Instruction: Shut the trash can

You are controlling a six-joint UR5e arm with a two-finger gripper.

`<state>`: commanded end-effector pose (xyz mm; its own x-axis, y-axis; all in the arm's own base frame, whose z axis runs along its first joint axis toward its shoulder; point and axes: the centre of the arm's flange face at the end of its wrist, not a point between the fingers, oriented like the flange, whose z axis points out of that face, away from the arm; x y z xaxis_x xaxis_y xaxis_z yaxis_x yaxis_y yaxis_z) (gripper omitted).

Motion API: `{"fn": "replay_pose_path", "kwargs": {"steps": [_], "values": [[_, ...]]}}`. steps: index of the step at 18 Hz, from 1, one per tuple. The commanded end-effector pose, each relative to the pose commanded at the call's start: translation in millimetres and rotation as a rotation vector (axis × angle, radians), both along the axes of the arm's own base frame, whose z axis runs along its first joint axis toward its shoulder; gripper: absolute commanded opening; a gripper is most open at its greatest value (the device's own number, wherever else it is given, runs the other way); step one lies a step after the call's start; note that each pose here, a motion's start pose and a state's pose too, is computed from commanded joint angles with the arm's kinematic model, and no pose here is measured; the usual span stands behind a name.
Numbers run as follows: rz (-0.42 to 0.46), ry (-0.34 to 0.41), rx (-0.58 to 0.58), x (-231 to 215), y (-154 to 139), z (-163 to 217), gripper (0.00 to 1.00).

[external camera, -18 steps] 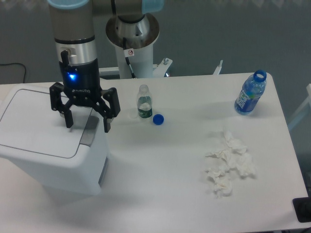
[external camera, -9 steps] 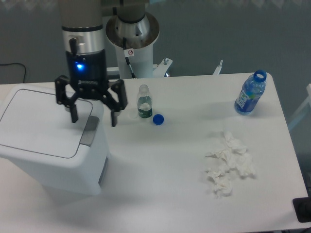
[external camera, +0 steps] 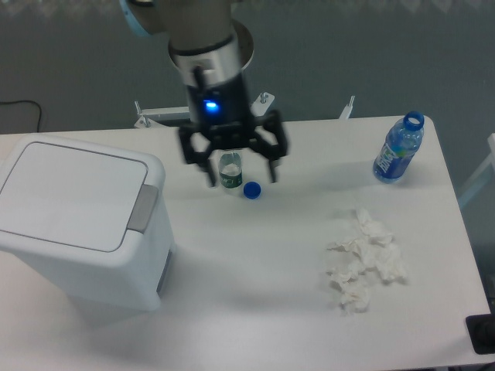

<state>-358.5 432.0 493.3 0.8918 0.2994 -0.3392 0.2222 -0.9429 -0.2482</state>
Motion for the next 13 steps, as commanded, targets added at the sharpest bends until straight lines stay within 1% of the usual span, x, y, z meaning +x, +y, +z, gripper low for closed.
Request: {"fn": "replay_pose_path", "kwargs": {"steps": [1, 3, 6, 9, 11, 13], "values": [[-0.018, -0.001, -0.025, -14, -12, -2, 1.00], [-0.085, -0.013, -0.085, -29, -25, -10, 1.00], [-0.150, -0.012, -0.126, -49, -43, -15, 1.00], [-0.201, -0.037, -0.162, -68, -56, -31, 1.00], [-0.214, -0.053, -0.156, -81, -70, -36, 1.00], [-0.229, -0.062, -0.125, -81, -68, -38, 1.00]]}}
